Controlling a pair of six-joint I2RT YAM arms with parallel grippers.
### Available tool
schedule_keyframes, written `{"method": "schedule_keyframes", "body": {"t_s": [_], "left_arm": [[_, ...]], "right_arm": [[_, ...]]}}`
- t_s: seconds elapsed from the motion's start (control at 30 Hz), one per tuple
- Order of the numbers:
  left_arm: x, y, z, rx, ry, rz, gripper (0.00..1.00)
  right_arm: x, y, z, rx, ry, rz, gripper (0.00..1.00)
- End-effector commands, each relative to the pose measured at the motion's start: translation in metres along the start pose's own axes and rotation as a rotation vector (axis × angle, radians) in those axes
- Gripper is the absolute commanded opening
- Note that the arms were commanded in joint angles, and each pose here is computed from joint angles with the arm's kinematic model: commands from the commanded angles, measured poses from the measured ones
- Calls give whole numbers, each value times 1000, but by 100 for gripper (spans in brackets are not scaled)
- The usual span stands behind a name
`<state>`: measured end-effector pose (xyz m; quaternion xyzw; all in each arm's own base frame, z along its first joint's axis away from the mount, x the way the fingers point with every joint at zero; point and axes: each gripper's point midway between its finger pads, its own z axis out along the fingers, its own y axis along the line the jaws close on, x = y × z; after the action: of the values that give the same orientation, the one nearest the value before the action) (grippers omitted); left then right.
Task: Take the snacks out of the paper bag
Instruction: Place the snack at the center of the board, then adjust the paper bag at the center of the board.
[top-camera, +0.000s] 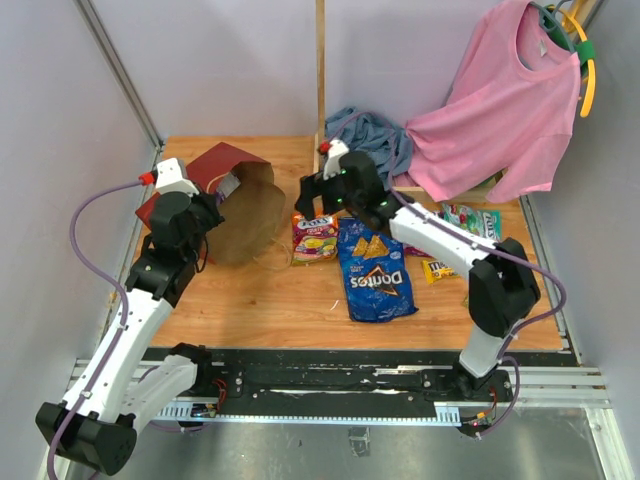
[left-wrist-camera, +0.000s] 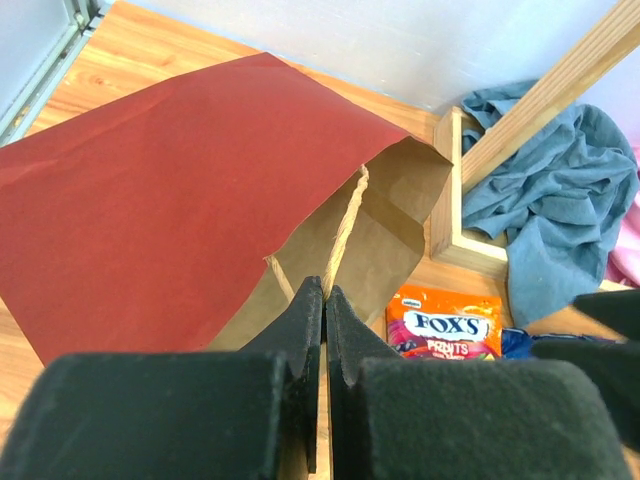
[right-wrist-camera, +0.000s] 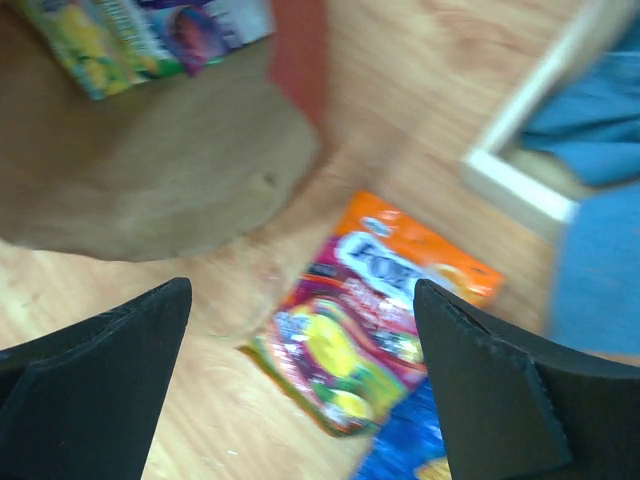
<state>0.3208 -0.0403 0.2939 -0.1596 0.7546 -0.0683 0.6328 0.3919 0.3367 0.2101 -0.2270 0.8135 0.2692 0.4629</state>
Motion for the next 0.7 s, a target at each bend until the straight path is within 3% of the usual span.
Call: {"method": "schedule_keyframes", "body": {"t_s": [0.0, 0.3, 0.47, 0.67], "left_arm": [[-3, 6, 4, -26, -22, 2, 0], [-5, 5, 3, -18, -25, -6, 0], [-8, 3, 0, -3, -39, -11, 1], [-10, 4, -2, -3, -45, -8, 0]], "right_arm": [[15, 64, 35, -139, -52, 59, 92], [15, 159, 104, -465, -156, 279, 87], [22, 158, 127, -405, -125, 225, 84], [5, 129, 87, -279, -233, 62, 82]]}}
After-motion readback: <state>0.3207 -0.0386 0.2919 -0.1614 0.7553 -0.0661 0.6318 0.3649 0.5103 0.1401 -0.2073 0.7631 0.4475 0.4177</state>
